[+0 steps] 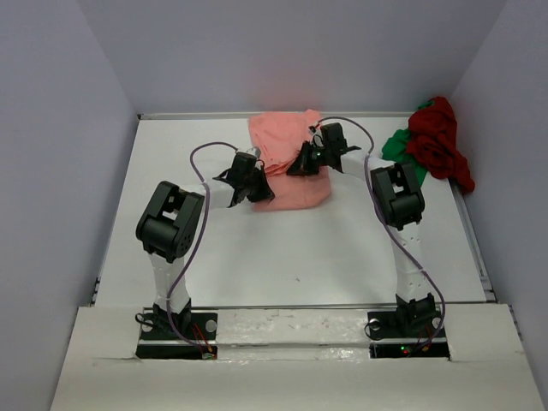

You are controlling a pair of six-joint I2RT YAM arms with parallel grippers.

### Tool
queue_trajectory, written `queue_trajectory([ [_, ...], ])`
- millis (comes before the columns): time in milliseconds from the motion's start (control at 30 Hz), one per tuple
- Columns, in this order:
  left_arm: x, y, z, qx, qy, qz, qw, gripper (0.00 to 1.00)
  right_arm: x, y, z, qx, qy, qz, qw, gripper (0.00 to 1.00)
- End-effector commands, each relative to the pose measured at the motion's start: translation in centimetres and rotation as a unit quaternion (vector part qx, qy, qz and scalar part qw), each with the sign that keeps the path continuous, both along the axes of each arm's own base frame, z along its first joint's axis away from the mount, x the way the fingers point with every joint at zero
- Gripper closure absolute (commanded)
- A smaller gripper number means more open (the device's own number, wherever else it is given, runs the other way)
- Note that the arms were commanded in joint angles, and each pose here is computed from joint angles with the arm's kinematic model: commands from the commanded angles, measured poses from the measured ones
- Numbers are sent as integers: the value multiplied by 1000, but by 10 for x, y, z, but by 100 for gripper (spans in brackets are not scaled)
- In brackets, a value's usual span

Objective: Fold and stack the t-shirts
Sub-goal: Fold the tshirt

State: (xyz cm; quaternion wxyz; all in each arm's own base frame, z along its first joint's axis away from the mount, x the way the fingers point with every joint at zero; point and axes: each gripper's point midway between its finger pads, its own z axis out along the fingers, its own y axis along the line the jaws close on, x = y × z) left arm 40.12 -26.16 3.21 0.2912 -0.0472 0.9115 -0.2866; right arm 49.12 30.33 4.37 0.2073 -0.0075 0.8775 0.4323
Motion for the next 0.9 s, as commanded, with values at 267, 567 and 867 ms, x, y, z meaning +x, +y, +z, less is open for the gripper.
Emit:
queue_trajectory([
  [267, -17, 15, 10, 30, -6, -3, 1000, 100, 91, 24, 50, 22, -117, -42, 992, 100],
  [567, -23, 21, 8, 39, -5, 0, 999, 100, 111, 25, 109, 26, -201, -45, 978, 100],
  [867, -18, 19, 13, 43, -13, -5, 999, 100, 26, -20, 128, -46, -190, -41, 980, 98],
])
